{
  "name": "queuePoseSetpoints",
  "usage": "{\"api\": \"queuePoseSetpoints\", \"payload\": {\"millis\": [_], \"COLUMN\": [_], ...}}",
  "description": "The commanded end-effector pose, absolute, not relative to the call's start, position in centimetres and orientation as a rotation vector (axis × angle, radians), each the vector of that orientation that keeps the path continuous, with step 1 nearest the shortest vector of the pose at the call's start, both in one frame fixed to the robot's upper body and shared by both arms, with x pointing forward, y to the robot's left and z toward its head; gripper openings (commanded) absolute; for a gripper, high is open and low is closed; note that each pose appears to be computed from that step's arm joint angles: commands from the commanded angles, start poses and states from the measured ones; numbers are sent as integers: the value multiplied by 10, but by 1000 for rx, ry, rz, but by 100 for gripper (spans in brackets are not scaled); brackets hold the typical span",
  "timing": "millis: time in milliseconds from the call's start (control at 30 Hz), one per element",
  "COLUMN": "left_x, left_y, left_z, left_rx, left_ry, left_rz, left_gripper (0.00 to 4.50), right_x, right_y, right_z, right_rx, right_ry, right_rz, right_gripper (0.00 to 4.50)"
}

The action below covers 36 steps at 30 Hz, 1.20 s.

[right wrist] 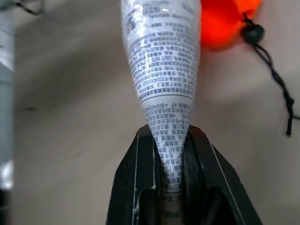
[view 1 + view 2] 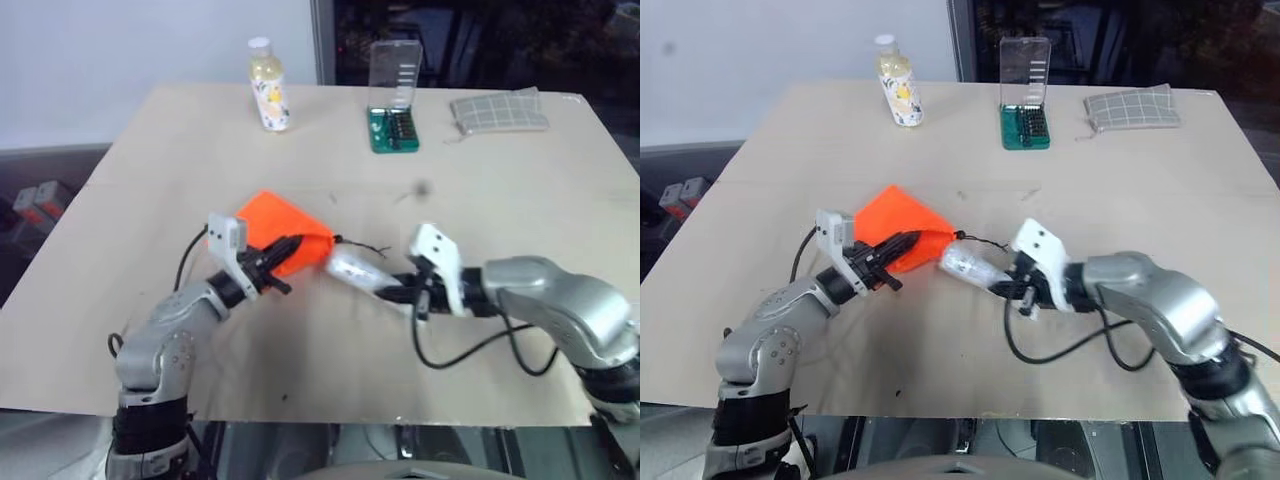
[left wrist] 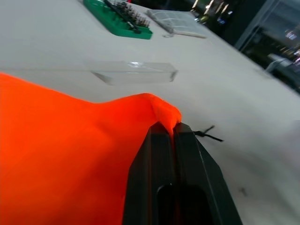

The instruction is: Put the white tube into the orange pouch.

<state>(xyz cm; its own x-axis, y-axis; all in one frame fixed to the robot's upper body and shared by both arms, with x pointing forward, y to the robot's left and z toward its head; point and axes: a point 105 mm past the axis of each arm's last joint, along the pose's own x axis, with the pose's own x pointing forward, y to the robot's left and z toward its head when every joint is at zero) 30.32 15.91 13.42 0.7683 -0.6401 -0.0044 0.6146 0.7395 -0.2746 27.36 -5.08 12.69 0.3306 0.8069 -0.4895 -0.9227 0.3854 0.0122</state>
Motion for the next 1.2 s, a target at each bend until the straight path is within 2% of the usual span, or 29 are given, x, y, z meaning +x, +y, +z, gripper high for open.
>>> {"api": "queuePoseSetpoints", "payload": {"millis": [33, 200, 433, 633, 767, 1033, 1167, 1200], "left_x": [297, 293, 282, 273, 277, 269, 266, 265], "left_y": [150, 138, 126, 98, 82, 55, 50, 49], "left_z": [146, 147, 140, 133, 129, 129, 128, 128], "left_rx": [-292, -304, -298, -244, -239, -274, -279, -283], "left_ry": [60, 58, 92, 132, 136, 147, 149, 151], "left_rz": [-755, -778, -830, -998, -1065, -1201, -1230, -1239], "left_gripper": [0, 0, 0, 0, 0, 0, 0, 0], "right_x": [289, 299, 305, 318, 319, 319, 315, 313], "right_y": [-33, -20, -9, -10, -8, -13, -15, -15], "right_z": [128, 118, 123, 126, 132, 141, 147, 147], "right_rx": [-342, -403, -393, -414, -450, -474, -522, -529], "right_ry": [413, 430, 410, 410, 395, 387, 361, 359], "right_rz": [1117, 1093, 1089, 1033, 1042, 1030, 1055, 1066], "right_gripper": [5, 5, 5, 5, 5, 5, 203, 241]}}
